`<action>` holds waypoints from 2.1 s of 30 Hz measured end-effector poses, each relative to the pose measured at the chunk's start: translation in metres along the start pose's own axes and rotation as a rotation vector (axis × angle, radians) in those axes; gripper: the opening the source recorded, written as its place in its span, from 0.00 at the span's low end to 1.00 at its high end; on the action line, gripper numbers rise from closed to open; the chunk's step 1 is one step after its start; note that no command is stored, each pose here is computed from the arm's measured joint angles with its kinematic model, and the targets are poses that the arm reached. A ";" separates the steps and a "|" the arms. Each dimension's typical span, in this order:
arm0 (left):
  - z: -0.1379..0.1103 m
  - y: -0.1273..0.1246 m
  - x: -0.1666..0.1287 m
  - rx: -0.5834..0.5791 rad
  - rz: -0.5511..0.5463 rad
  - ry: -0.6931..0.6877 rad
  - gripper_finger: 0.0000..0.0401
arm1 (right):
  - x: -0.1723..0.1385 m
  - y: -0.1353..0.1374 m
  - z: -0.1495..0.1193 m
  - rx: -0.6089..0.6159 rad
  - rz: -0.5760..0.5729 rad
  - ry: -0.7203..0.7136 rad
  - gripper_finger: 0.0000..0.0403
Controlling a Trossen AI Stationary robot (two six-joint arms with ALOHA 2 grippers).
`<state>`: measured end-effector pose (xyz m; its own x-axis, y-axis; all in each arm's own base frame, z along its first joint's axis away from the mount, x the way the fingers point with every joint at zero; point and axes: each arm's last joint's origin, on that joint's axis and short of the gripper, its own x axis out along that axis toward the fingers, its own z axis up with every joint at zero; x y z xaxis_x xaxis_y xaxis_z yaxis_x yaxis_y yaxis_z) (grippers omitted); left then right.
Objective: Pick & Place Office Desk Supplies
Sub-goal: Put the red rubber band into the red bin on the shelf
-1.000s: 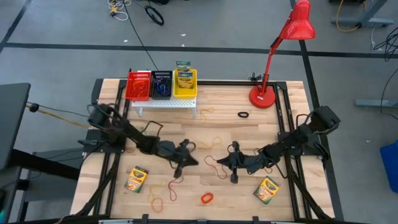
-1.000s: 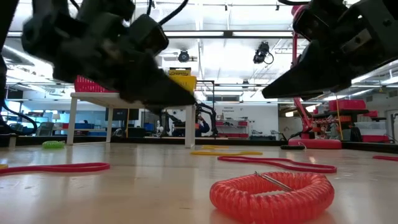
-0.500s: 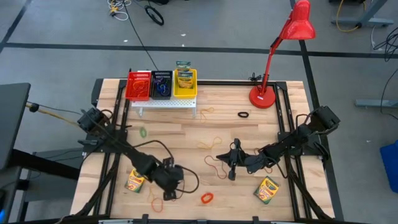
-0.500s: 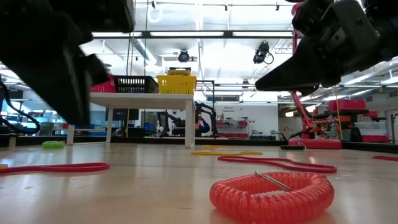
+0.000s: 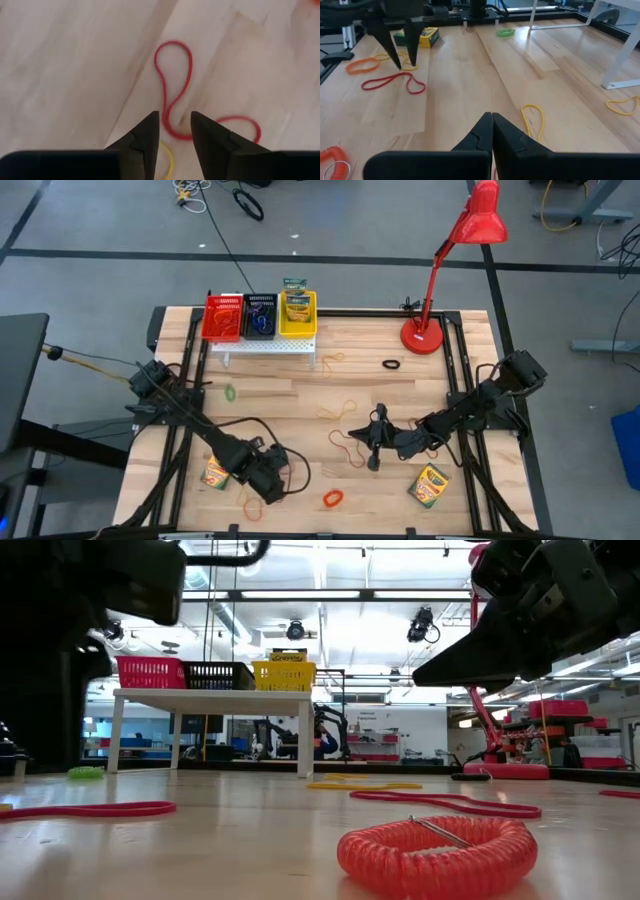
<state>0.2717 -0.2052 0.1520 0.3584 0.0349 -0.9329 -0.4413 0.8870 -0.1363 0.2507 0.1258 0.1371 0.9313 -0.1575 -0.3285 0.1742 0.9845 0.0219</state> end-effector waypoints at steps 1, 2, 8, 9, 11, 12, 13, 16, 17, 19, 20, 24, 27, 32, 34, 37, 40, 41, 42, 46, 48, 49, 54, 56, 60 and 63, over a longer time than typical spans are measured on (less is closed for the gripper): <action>0.001 -0.001 0.003 -0.004 -0.001 -0.005 0.30 | 0.000 0.000 0.000 0.000 0.000 0.000 0.01; 0.000 -0.001 0.006 -0.003 0.004 -0.007 0.30 | 0.000 0.000 0.000 0.000 0.000 0.000 0.01; -0.005 -0.001 0.024 0.022 0.041 0.039 0.30 | 0.000 0.000 0.000 0.001 0.000 -0.001 0.01; -0.005 -0.001 0.025 0.025 0.042 0.043 0.30 | 0.000 0.000 0.000 0.001 0.000 -0.001 0.01; -0.005 0.000 0.025 0.029 0.047 0.040 0.29 | 0.000 0.000 0.000 0.001 0.000 -0.001 0.01; -0.005 0.000 0.026 0.033 0.049 0.041 0.28 | 0.000 0.000 0.000 0.001 0.001 -0.001 0.01; -0.005 0.000 0.026 0.037 0.048 0.045 0.26 | 0.000 0.000 0.000 0.001 0.000 -0.001 0.01; -0.002 0.003 0.027 0.051 0.029 0.105 0.17 | 0.000 0.000 0.000 0.002 0.000 -0.003 0.01; -0.001 0.004 0.027 0.050 0.028 0.117 0.13 | 0.000 0.000 0.001 0.005 0.002 -0.006 0.01; 0.001 0.005 0.027 0.056 0.027 0.120 0.05 | 0.000 0.000 0.001 0.006 0.002 -0.008 0.01; 0.003 0.005 0.026 0.061 0.027 0.116 0.03 | 0.000 0.000 0.001 0.006 0.002 -0.008 0.01; 0.008 0.010 0.017 0.103 0.039 0.083 0.01 | 0.000 0.000 0.001 0.006 0.002 -0.007 0.01; 0.015 0.016 -0.001 0.106 0.073 0.007 0.01 | 0.000 0.000 0.001 0.006 0.003 -0.007 0.01; 0.022 0.027 -0.030 0.123 0.147 -0.115 0.01 | 0.000 0.000 0.001 0.006 0.003 -0.007 0.01; 0.024 0.031 -0.040 0.125 0.167 -0.161 0.01 | 0.000 0.000 0.001 0.006 0.003 -0.007 0.01; 0.027 0.033 -0.048 0.177 0.204 -0.243 0.01 | 0.000 0.000 0.001 0.006 0.003 -0.007 0.01; 0.027 0.029 -0.052 0.274 0.264 -0.365 0.01 | 0.000 0.000 0.001 0.006 0.003 -0.007 0.01; 0.026 0.028 -0.051 0.306 0.288 -0.410 0.01 | 0.000 0.000 0.001 0.006 0.003 -0.007 0.01; 0.024 0.027 -0.047 0.337 0.314 -0.452 0.01 | 0.000 0.000 0.001 0.006 0.003 -0.007 0.01; 0.015 0.031 -0.024 0.353 0.412 -0.623 0.01 | 0.000 0.000 0.001 0.006 0.002 -0.007 0.01; 0.011 0.038 -0.013 0.325 0.413 -0.666 0.01 | 0.000 0.000 0.001 0.006 0.002 -0.007 0.01; 0.009 0.042 -0.007 0.319 0.407 -0.661 0.01 | 0.000 0.000 0.001 0.006 0.002 -0.007 0.01; -0.001 0.051 0.008 0.322 0.297 -0.538 0.02 | 0.000 0.000 0.001 0.007 0.002 -0.006 0.01; -0.002 0.050 0.009 0.328 0.243 -0.474 0.06 | 0.000 0.000 0.001 0.007 0.002 -0.006 0.01; 0.002 0.051 0.009 0.312 0.188 -0.357 0.16 | 0.000 0.000 0.001 0.006 0.002 -0.007 0.01; 0.004 0.054 0.009 0.366 0.190 -0.284 0.24 | 0.000 0.000 0.001 0.006 0.002 -0.007 0.01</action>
<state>0.2546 -0.1552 0.1377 0.5323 0.2904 -0.7952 -0.2213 0.9544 0.2004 0.2510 0.1258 0.1380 0.9338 -0.1559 -0.3219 0.1742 0.9843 0.0287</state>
